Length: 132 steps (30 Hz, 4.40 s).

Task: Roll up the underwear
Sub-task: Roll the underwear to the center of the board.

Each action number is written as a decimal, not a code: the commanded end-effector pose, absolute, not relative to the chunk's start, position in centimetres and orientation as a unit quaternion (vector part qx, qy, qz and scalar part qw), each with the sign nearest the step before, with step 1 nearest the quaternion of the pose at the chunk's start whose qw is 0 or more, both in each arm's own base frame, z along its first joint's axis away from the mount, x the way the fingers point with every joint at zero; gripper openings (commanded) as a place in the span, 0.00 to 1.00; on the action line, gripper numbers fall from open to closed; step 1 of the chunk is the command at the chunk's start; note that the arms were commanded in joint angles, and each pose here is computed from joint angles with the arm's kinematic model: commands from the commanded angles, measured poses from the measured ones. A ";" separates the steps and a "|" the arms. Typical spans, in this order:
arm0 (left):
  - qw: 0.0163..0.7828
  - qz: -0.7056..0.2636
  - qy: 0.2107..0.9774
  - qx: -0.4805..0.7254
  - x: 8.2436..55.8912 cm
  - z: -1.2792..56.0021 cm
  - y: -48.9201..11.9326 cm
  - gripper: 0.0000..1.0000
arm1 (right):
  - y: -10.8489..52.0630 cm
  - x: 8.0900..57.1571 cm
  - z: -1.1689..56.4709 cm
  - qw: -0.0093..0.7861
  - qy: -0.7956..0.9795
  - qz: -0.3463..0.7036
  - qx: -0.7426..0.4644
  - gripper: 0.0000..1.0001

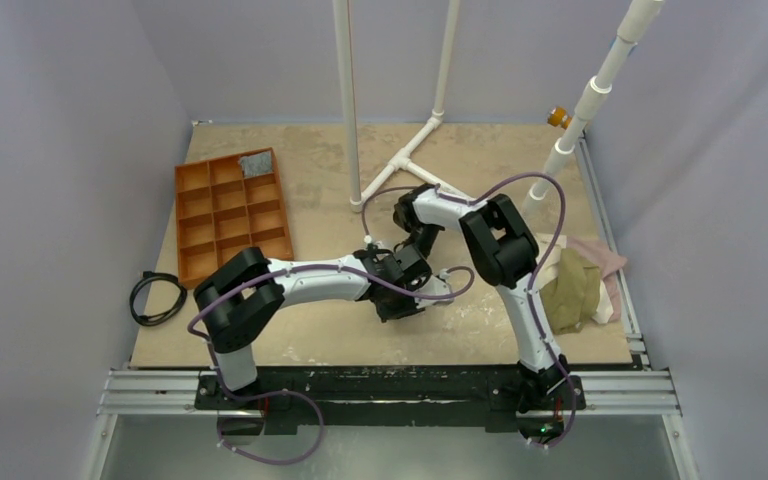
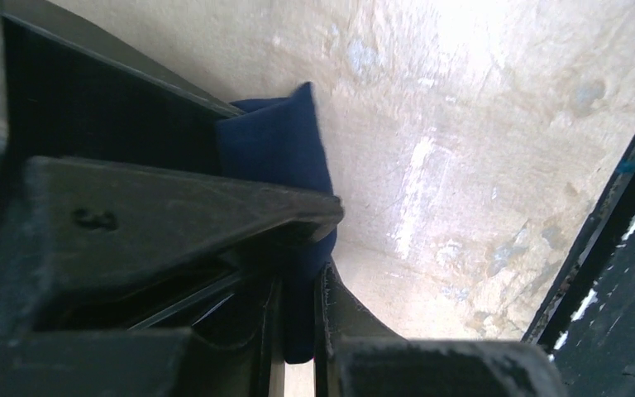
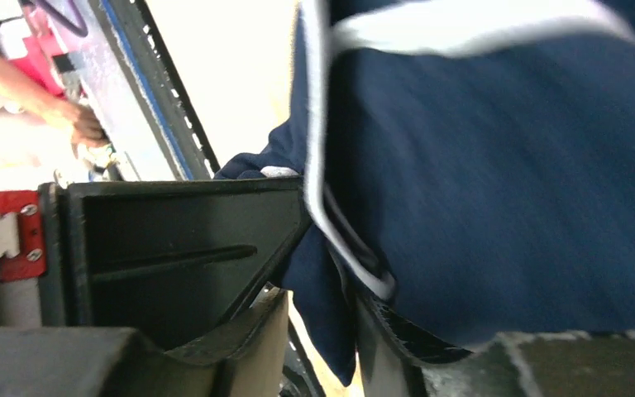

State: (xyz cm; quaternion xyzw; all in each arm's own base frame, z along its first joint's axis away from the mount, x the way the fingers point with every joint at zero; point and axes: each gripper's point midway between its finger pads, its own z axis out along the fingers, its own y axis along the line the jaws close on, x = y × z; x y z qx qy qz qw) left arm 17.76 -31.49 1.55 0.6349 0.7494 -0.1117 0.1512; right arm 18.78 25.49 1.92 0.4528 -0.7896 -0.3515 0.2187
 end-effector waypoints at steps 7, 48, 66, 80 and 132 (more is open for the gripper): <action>0.121 -0.167 0.739 0.641 15.8 -2.2 -31.7 0.00 | 23.5 25.0 2.1 0.066 -0.811 -0.314 0.489 0.49; 0.103 -0.133 0.750 0.639 16.4 -2.7 -31.0 0.00 | 22.9 25.9 -0.7 0.024 -0.821 -0.340 0.459 0.37; 0.057 -0.153 0.759 0.630 14.8 -0.9 -30.7 0.00 | 19.0 30.7 -1.1 -0.048 -0.887 -0.226 0.401 0.36; -0.010 -0.227 0.761 0.608 13.4 -1.5 -31.1 0.00 | 18.7 31.5 0.0 -0.065 -0.887 -0.227 0.396 0.39; -0.103 -0.295 0.813 0.492 15.6 -4.7 -30.9 0.00 | 12.8 34.4 3.0 -0.081 -0.895 -0.305 0.315 0.55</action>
